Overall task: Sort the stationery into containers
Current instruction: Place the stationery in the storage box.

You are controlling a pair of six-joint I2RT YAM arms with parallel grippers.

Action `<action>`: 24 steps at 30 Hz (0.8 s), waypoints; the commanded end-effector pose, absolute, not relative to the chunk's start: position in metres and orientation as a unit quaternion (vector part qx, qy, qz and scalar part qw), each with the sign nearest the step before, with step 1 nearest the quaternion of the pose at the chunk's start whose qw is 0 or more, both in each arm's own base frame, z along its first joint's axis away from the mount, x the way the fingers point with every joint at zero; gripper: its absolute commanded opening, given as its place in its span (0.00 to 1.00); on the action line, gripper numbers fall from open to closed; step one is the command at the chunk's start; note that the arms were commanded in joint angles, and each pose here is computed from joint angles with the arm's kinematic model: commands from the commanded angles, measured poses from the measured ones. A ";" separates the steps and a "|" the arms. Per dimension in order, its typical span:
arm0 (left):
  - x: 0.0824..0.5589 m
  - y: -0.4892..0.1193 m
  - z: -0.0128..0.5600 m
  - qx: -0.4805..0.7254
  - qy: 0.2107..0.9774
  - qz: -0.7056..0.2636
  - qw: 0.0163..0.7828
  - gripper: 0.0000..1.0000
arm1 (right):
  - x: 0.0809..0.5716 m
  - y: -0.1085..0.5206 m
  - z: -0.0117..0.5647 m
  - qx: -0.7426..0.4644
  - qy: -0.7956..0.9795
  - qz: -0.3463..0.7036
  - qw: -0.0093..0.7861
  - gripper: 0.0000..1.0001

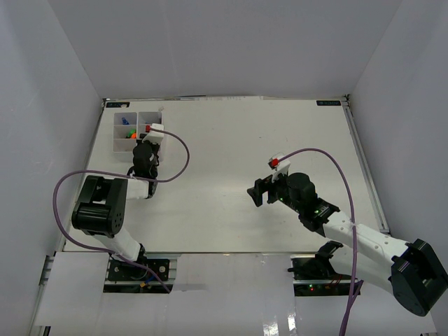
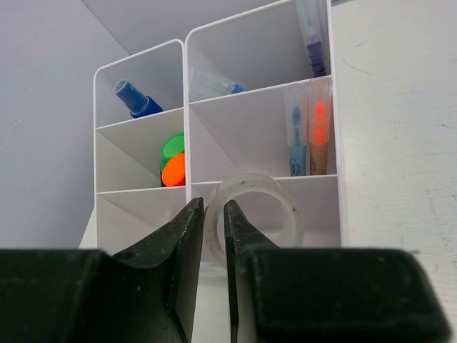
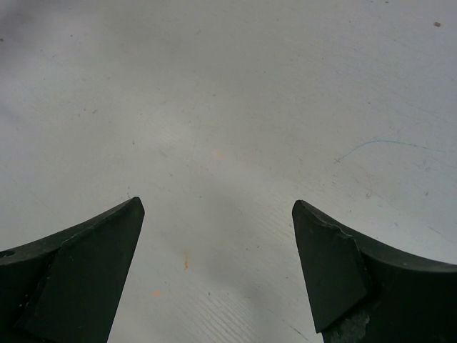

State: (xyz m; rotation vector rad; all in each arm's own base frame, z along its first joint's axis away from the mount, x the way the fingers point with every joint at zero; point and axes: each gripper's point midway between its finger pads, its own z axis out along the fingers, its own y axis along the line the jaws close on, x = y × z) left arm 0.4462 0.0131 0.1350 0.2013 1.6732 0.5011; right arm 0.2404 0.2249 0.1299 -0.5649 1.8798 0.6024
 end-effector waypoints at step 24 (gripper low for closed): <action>0.435 0.014 0.144 0.060 0.709 0.199 0.673 0.49 | 0.242 0.227 0.133 -0.239 0.773 0.255 0.529 0.91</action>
